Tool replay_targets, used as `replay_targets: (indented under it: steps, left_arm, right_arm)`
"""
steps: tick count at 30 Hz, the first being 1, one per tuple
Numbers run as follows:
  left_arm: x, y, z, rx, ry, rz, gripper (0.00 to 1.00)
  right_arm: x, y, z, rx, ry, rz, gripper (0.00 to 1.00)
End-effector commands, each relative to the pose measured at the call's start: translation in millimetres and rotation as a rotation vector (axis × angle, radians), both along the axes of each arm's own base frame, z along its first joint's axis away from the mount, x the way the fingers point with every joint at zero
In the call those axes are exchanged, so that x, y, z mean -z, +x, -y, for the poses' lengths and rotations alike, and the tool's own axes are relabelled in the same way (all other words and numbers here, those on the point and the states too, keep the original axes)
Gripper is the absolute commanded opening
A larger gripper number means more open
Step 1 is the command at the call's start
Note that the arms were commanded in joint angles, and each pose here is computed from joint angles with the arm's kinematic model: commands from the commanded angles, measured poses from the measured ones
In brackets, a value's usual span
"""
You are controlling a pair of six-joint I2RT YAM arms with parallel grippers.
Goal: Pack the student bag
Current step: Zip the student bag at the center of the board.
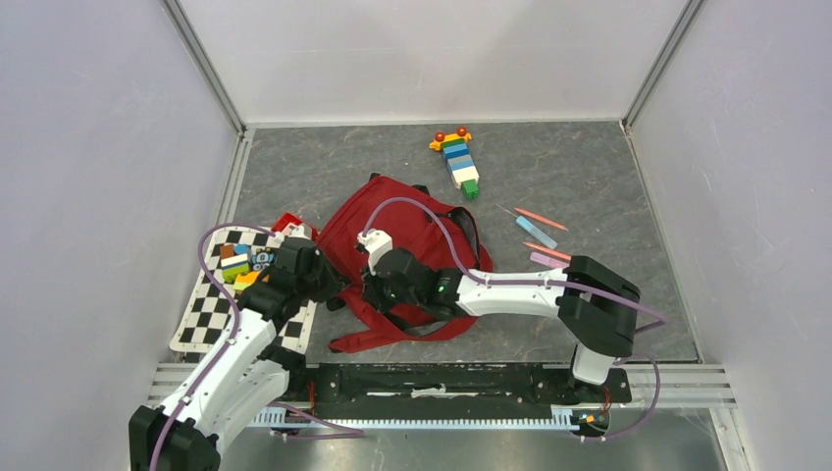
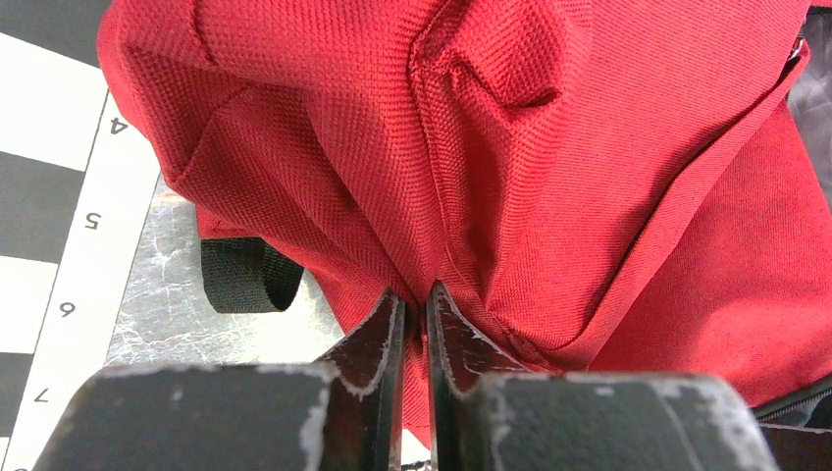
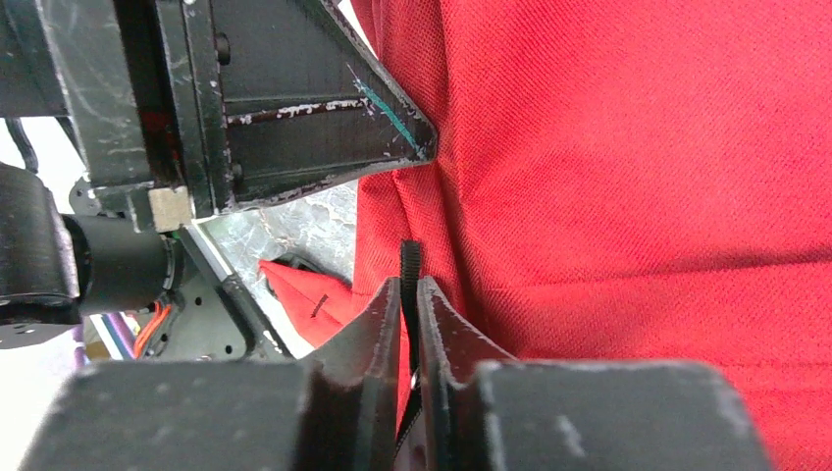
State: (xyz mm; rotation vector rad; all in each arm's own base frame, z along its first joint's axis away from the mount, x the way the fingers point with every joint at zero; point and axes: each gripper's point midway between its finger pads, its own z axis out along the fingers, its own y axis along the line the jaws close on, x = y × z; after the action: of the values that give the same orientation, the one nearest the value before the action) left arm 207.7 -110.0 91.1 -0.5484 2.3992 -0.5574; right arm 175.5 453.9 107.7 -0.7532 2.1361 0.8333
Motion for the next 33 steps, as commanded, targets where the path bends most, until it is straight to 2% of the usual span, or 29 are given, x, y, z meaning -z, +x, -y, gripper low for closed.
replay_targets:
  steps: [1, 3, 12, 18, 25, 33]
  left_arm:
    - [-5.5, 4.1, 4.6, 0.022, -0.014, 0.029, 0.02]
    - [-6.6, 5.6, 1.4, 0.019, 0.007, 0.032, 0.02]
    - [-12.5, 32.1, 1.2, 0.065, 0.092, 0.046, 0.02]
    - [-19.3, 63.3, -6.7, 0.064, 0.168, 0.068, 0.02]
    - [-24.5, 96.7, -20.5, 0.071, 0.253, 0.072, 0.02]
    - [-35.8, 141.9, -26.4, 0.072, 0.289, 0.091, 0.02]
  right_arm:
    - [-6.6, 8.2, -8.6, -0.020, -0.015, 0.045, 0.08]
    - [-10.8, 6.3, -7.2, -0.039, -0.014, 0.057, 0.00]
    - [-26.0, -22.0, 20.9, -0.141, 0.070, 0.072, 0.00]
    - [-15.5, -53.5, 45.2, -0.245, 0.079, 0.014, 0.00]
    - [-8.6, -78.3, 67.7, -0.288, 0.110, -0.058, 0.00]
    - [-9.9, -105.4, 69.2, -0.320, 0.154, -0.109, 0.00]
